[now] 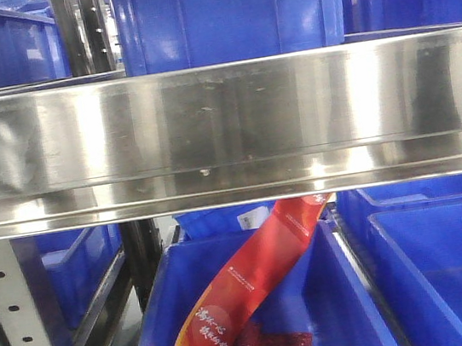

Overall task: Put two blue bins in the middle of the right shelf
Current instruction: 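Align the base in front of the upper shelf level, then lower the teal bin onto the upper shelf rollers with both grippers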

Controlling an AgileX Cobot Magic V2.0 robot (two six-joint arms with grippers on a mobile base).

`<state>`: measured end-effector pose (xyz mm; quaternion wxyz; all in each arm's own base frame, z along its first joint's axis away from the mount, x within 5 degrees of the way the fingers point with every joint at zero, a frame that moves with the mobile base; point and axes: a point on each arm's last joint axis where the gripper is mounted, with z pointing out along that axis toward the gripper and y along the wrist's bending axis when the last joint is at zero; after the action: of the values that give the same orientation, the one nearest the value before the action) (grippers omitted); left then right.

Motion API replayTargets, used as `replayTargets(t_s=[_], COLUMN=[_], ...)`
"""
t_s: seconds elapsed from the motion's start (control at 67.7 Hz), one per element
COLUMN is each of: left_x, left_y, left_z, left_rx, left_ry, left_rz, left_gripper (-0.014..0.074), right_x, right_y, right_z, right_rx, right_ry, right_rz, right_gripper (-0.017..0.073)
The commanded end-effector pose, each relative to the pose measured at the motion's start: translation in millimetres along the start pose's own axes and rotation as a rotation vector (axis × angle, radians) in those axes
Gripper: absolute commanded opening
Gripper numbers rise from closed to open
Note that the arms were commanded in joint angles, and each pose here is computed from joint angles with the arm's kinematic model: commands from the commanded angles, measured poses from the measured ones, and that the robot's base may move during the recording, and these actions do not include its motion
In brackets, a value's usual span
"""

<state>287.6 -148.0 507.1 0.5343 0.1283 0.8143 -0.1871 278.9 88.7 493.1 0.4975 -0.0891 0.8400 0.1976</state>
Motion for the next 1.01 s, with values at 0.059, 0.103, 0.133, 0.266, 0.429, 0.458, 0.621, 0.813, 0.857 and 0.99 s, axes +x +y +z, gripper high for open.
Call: replayTargets(t_s=[0.059, 0.103, 0.133, 0.266, 0.429, 0.458, 0.621, 0.813, 0.857, 0.99], left_x=[4, 12, 17, 36, 55, 57, 72, 87, 88, 89], left_y=[-5.0, -3.9, -3.0, 0.2, 4.0, 4.4, 7.2, 10.7, 11.0, 11.4], left_z=[-8, -4, 1, 15, 42, 45, 62, 82, 84, 86], left_rx=[0.036, 0.027, 0.021, 0.0, -0.018, -0.019, -0.029, -0.043, -0.043, -0.046], left_ry=[0.086, 0.162, 0.21, 0.38, 0.502, 0.511, 0.572, 0.635, 0.64, 0.644], left_rz=[-0.029, -0.009, -0.002, 0.016, 0.014, 0.014, 0.011, 0.01, 0.01, 0.011], left_gripper=[-0.0111, -0.0111, -0.0111, -0.0111, -0.0111, -0.0111, -0.0111, -0.0111, -0.0109, -0.0022], right_x=[2, 7, 10, 24, 40, 43, 54, 64, 64, 65], right_y=[4.8, 3.2, 2.1, -3.1, -11.3, -12.7, -19.1, -25.2, -25.6, -25.8], right_z=[1, 8, 12, 31, 58, 62, 80, 99, 100, 101], right_rx=[-0.044, -0.043, -0.042, -0.039, -0.03, -0.028, -0.016, -0.005, -0.005, -0.005], right_ry=[0.04, 0.091, 0.125, 0.269, 0.383, 0.401, 0.456, 0.512, 0.515, 0.519], right_rz=[0.006, 0.009, 0.011, 0.02, 0.04, 0.044, 0.057, 0.066, 0.067, 0.067], right_gripper=[-0.0154, -0.0154, -0.0154, -0.0154, -0.0154, -0.0154, -0.0154, -0.0154, -0.0154, -0.0103])
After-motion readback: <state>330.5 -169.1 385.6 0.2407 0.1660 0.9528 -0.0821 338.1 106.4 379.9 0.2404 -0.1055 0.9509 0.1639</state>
